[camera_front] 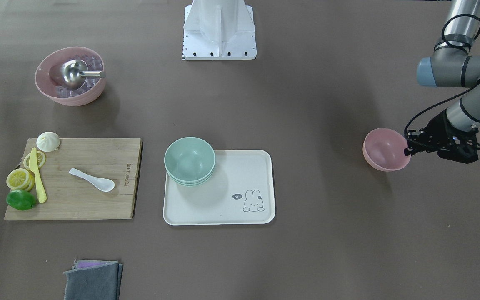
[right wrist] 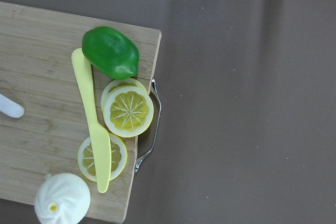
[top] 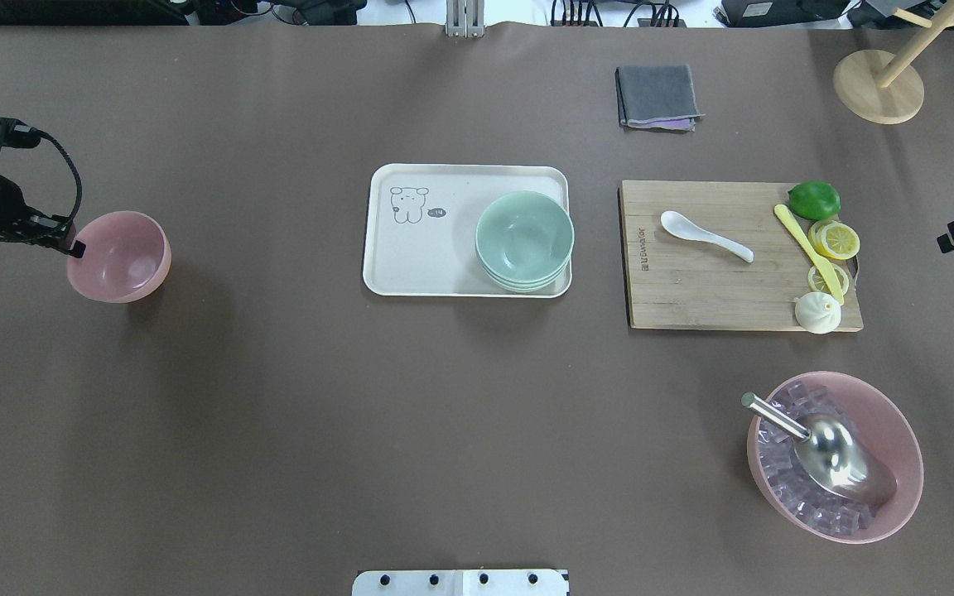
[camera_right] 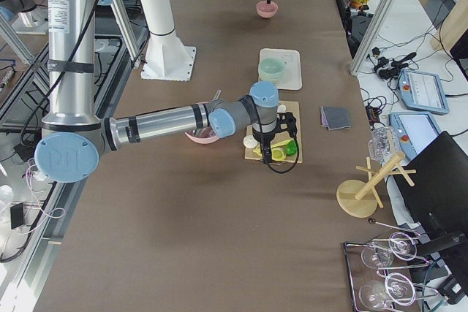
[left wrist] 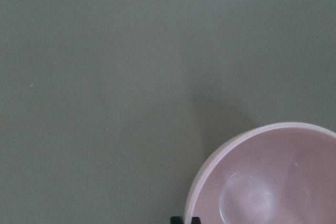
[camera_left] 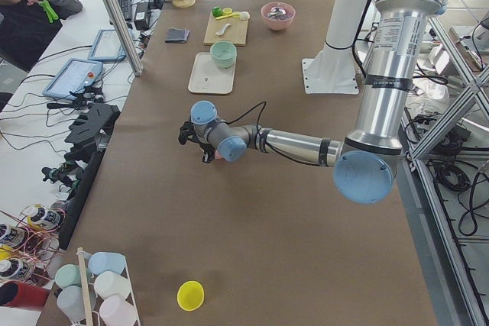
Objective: Stack pink bowl on green and place spoon
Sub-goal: 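Lift the pink bowl with the left gripper and carry it over the green bowl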
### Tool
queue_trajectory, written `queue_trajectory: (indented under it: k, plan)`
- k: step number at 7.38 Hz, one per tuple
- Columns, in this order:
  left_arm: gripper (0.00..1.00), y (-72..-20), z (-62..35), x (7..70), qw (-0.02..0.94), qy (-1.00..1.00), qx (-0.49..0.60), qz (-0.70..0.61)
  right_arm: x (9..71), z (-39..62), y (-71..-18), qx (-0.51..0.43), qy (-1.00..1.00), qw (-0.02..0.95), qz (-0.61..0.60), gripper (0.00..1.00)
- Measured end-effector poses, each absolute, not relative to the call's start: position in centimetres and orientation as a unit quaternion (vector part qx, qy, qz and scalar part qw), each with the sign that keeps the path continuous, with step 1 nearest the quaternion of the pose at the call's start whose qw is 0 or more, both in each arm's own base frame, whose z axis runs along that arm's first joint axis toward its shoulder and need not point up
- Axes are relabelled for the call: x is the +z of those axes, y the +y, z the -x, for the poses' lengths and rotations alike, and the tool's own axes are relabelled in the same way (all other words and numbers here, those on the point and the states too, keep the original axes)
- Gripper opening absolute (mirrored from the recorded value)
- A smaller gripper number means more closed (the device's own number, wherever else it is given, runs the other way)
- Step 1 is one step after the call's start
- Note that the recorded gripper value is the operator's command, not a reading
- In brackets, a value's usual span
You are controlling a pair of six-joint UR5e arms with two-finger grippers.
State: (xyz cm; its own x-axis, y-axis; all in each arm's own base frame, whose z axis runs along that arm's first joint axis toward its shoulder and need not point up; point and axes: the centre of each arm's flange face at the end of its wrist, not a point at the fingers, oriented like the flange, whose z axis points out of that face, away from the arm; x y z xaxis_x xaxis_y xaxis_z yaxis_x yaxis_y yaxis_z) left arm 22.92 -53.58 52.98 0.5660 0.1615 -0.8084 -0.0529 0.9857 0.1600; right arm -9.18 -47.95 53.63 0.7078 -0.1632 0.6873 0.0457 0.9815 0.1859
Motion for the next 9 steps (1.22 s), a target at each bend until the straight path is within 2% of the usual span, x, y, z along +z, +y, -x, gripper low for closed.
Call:
queue_trajectory:
  k: [4, 6, 9]
  plan:
    - [0.00, -55.9, -26.6, 35.5, 0.864, 0.500, -0.052, -0.007, 53.3, 9.2, -48.1, -0.053, -0.379, 0.921, -0.079, 1.00]
    - [0.00, -55.4, -33.0, 25.5, 0.869, 0.487, -0.084, 0.019, 52.7, 9.4, -48.6, -0.053, -0.380, 0.920, -0.084, 1.00]
    - [0.00, -54.2, -43.7, 16.1, 0.868, 0.478, -0.127, 0.036, 52.2, 9.7, -49.5, -0.054, -0.382, 0.919, -0.088, 1.00]
